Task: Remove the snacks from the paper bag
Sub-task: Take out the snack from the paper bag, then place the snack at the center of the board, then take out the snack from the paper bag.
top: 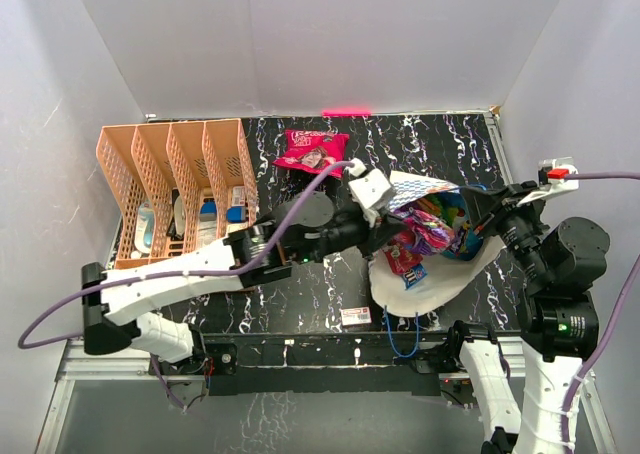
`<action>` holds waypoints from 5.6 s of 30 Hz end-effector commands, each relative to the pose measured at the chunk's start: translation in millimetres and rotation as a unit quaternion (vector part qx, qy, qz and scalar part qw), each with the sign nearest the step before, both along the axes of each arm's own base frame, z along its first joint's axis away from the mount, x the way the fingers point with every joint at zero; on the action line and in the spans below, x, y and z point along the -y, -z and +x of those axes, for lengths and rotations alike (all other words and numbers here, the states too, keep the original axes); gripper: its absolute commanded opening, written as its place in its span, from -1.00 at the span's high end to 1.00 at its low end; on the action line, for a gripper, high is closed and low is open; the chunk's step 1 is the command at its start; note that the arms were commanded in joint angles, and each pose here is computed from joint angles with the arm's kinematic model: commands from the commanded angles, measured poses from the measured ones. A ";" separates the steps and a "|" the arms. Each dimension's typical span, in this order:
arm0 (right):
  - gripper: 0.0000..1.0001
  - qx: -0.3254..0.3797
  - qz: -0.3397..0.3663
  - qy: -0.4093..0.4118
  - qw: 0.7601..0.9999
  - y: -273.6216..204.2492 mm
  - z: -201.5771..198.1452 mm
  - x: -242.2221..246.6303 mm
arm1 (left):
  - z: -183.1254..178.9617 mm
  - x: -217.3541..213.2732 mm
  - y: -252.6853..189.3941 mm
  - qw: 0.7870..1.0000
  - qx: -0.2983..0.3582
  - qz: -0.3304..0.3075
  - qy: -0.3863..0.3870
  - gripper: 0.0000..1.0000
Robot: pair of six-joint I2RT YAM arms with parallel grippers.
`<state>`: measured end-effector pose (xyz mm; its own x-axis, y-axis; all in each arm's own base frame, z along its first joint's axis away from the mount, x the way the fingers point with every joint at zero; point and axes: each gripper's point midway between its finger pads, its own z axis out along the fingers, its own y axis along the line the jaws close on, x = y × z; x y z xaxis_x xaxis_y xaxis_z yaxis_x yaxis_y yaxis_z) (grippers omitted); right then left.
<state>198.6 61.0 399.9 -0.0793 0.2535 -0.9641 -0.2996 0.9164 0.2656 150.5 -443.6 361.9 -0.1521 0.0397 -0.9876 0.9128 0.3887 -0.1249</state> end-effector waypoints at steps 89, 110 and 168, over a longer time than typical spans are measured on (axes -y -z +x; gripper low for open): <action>0.85 -0.055 0.032 0.024 0.998 46.0 -57.6 -1.0 | 176.0 -230.3 266.2 0.799 -0.127 0.362 -0.463 1.00; 0.84 0.001 0.008 -0.007 1.000 25.2 -56.2 -8.9 | 156.8 -225.7 241.3 0.823 -0.194 0.347 -0.406 0.14; 0.84 0.023 0.001 -0.007 1.000 -22.0 -28.2 -5.7 | 43.2 70.4 201.5 0.920 -0.053 0.151 -0.358 -0.19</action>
